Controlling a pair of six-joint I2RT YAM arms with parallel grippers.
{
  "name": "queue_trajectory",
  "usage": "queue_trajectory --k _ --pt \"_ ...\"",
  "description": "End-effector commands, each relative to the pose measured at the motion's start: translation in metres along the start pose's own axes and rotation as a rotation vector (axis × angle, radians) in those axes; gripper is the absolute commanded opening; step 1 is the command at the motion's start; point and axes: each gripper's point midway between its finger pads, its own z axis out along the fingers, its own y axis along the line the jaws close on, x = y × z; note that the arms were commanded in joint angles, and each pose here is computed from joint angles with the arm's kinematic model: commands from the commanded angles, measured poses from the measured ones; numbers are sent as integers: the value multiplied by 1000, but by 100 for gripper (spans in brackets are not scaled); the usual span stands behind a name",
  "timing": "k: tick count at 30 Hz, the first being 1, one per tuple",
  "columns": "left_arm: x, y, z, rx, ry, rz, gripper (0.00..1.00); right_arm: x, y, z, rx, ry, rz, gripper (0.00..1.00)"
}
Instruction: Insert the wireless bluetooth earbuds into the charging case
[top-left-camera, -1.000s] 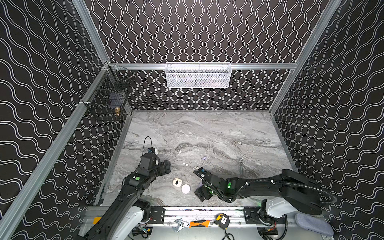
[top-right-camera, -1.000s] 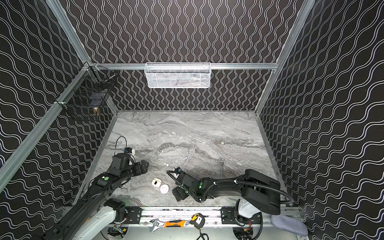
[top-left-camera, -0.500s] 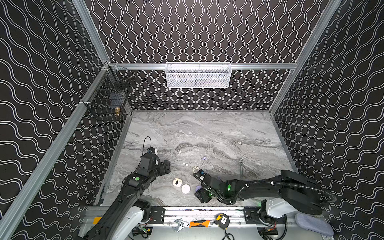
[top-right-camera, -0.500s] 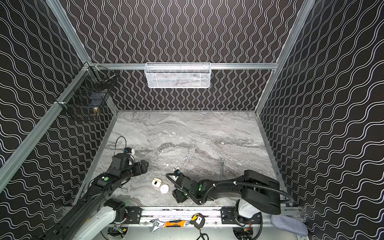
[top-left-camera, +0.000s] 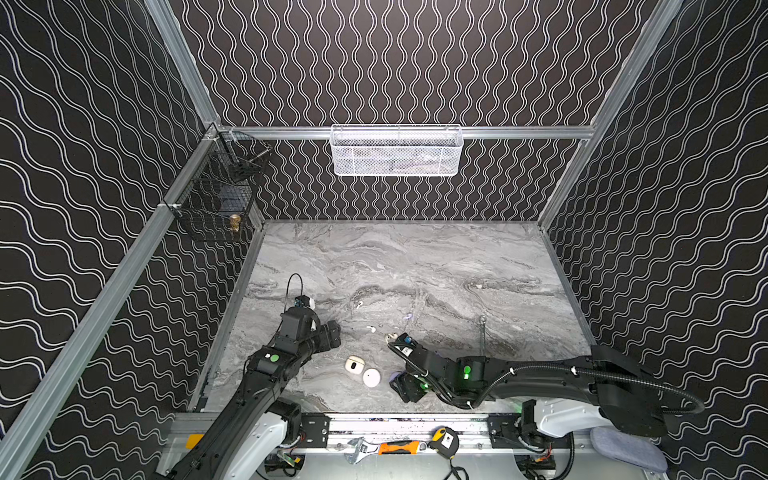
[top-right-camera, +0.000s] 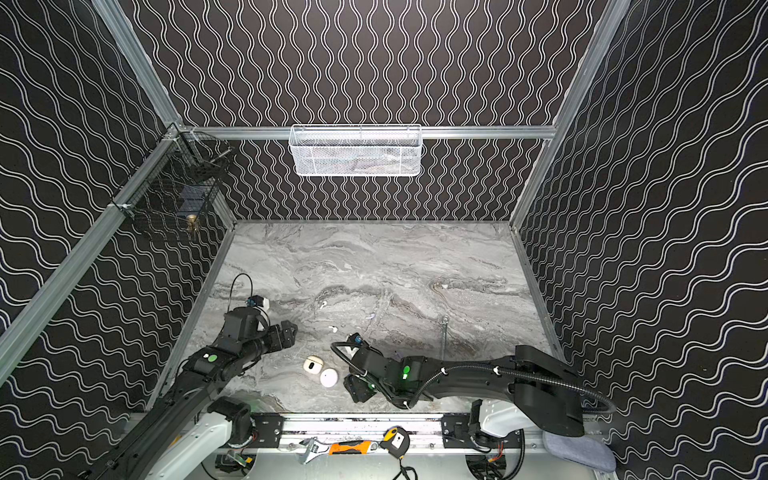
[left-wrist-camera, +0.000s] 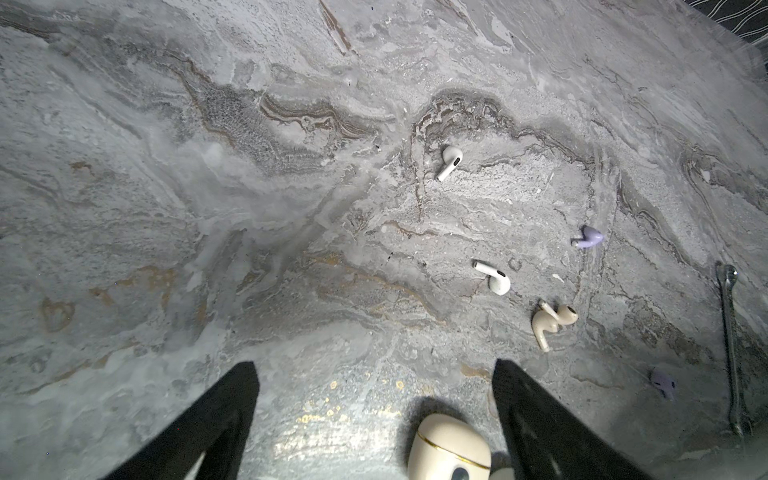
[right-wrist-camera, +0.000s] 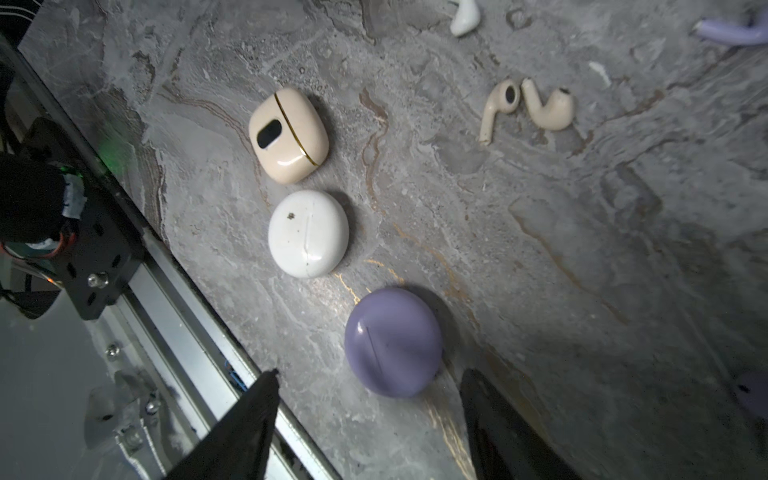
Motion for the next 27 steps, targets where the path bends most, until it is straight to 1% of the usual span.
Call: queue_trajectory --k 1,5,11,13,16,18,22,27 --pt "-1 0 0 -2 -6 -7 92 7 -13 -13 109 90 -82 74" --pt "-1 0 1 -1 0 -6 93 5 -10 -16 117 144 -231 73" --pt "-1 1 2 -9 4 -5 93 -5 0 -16 83 141 -363 75" --pt "0 1 2 -10 7 -5 93 -6 6 -13 64 162 -396 77" --pt "-1 1 2 -12 5 -5 93 0 7 -3 63 215 -437 79" --pt "-1 2 3 -15 5 -5 93 -3 12 2 61 237 -454 79" --pt "-2 2 2 -18 -1 -5 93 8 8 15 81 314 -468 82" --pt "-3 3 4 -27 0 -6 93 19 4 27 89 366 -480 85"
